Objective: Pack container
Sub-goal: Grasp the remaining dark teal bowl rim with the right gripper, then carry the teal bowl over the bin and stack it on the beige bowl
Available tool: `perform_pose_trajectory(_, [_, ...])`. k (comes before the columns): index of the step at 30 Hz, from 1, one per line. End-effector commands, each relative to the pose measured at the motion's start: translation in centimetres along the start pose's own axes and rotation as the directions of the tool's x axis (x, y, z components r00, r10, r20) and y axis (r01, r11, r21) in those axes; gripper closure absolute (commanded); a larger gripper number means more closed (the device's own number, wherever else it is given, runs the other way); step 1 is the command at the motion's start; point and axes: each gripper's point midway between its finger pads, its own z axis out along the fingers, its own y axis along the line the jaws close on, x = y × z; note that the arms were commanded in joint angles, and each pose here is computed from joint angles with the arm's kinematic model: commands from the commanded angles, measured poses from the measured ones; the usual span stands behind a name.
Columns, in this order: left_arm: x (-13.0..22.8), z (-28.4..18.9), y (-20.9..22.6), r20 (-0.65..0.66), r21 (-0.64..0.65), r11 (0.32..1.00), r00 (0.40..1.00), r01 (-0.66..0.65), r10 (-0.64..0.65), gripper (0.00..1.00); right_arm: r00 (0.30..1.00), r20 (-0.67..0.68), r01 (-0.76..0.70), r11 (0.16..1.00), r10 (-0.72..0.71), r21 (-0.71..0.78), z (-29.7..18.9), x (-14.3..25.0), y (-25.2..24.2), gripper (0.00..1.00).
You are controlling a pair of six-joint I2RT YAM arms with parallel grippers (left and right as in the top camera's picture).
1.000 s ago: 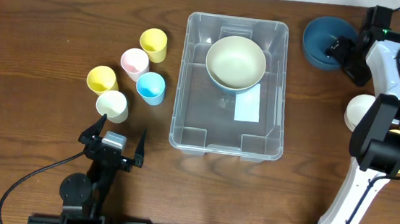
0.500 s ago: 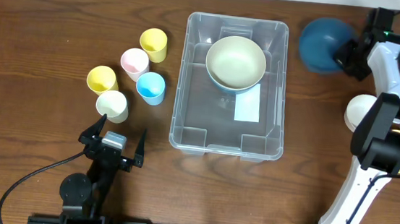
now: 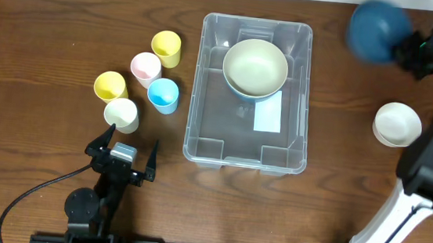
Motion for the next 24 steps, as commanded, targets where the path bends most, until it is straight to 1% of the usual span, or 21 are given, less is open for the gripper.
perform_pose_trajectory(1, [1.6, 0.1, -0.2, -0.045, 0.009, 1.0, 0.999, 0.0, 0.0, 0.02, 0.97, 0.135, 0.236, 0.909, -0.201, -0.342, -13.9, 1.1, 11.8, 0.99])
perform_pose_trajectory(3, [1.6, 0.1, -0.2, -0.045, 0.009, 1.0, 0.999, 0.0, 0.0, 0.02, 0.943, 0.152, 0.332, 0.872, -0.297, -0.36, -17.0, 4.0, 13.9, 0.99])
perform_pose_trajectory(6, [1.6, 0.1, -0.2, -0.045, 0.009, 1.0, 0.999, 0.0, 0.0, 0.02, 0.885, 0.147, 0.466, 0.832, -0.442, -0.302, -19.0, 9.1, 15.7, 0.99])
perform_pose_trajectory(9, [1.6, 0.1, -0.2, -0.045, 0.009, 1.0, 0.999, 0.0, 0.0, 0.02, 0.827, 0.085, 0.558, 0.793, -0.556, -0.243, -18.2, 14.0, 16.8, 0.99])
perform_pose_trajectory(13, [1.6, 0.1, -0.2, -0.045, 0.009, 1.0, 0.999, 0.0, 0.0, 0.02, 0.781, -0.019, 0.611, 0.769, -0.625, -0.187, -14.5, 18.8, 17.2, 0.99])
perform_pose_trajectory(15, [1.6, 0.1, -0.2, -0.045, 0.009, 1.0, 0.999, 0.0, 0.0, 0.02, 0.789, -0.062, 0.599, 0.787, -0.612, -0.145, -12.6, 19.7, 16.6, 0.99])
perform_pose_trajectory(19, [1.6, 0.1, -0.2, -0.046, 0.009, 1.0, 0.999, 0.001, 0.0, 0.02, 0.778, -0.126, 0.599, 0.787, -0.615, -0.146, -9.6, 21.2, 16.2, 0.99])
perform_pose_trajectory(24, [1.6, 0.1, -0.2, -0.045, 0.009, 1.0, 0.999, 0.0, 0.0, 0.02, 0.765, -0.186, 0.603, 0.788, -0.616, -0.129, -6.6, 22.2, 15.5, 0.99])
